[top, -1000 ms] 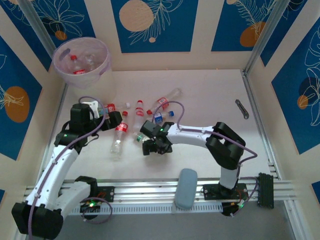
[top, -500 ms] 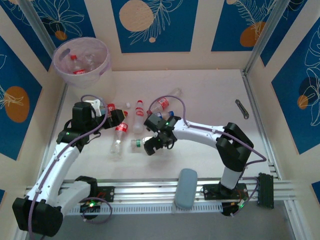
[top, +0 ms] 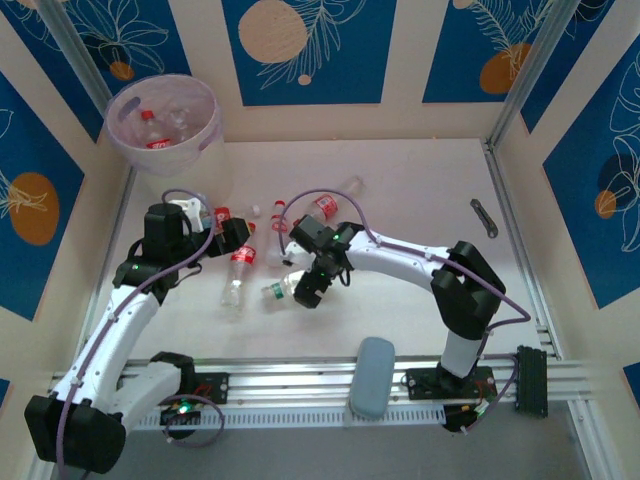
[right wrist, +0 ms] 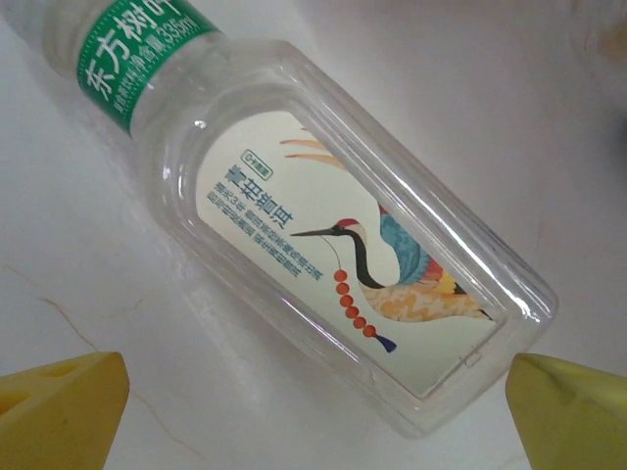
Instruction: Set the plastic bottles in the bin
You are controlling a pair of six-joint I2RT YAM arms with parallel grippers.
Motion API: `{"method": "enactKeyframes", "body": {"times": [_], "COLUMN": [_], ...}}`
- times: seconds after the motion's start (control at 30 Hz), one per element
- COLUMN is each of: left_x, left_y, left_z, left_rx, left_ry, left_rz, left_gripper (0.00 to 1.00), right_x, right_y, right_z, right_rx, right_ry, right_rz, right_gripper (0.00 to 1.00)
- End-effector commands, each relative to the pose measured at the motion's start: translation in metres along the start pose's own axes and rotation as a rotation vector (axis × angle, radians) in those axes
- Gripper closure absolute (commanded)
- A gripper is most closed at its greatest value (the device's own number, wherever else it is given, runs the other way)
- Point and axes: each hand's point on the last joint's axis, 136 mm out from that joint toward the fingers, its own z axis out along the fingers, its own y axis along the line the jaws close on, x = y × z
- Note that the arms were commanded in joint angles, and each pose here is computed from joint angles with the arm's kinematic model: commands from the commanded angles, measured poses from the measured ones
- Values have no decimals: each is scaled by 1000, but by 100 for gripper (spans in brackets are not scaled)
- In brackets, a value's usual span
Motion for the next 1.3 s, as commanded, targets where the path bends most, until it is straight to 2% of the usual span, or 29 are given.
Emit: {"method": "enactKeyframes", "body": {"times": [0.0, 0.3, 0.53, 1.03, 1.27], "left_x": [3, 4, 4, 7, 8], "left_y": [-6, -5, -6, -2, 0], "left_z": [-1, 1, 0, 5, 6], "left_rx": [30, 25, 24, 23, 17], "left_ry": [7, 15, 17, 30, 27], "left_rz": [12, 15, 22, 21, 17], "left_gripper": [0, 0, 0, 0, 0], "right_x": [-25, -55, -57, -4, 2], "right_y": [-5, -16, -10, 15, 23], "right_z": [-10, -5, 10, 12, 10], "right_rx": [-18, -113, -193, -247, -204], "right_ry": [-116, -193, -169, -34, -31], "right_rz": [-171, -133, -96, -17, 0], "right_gripper": [1, 1, 1, 1, 0]}}
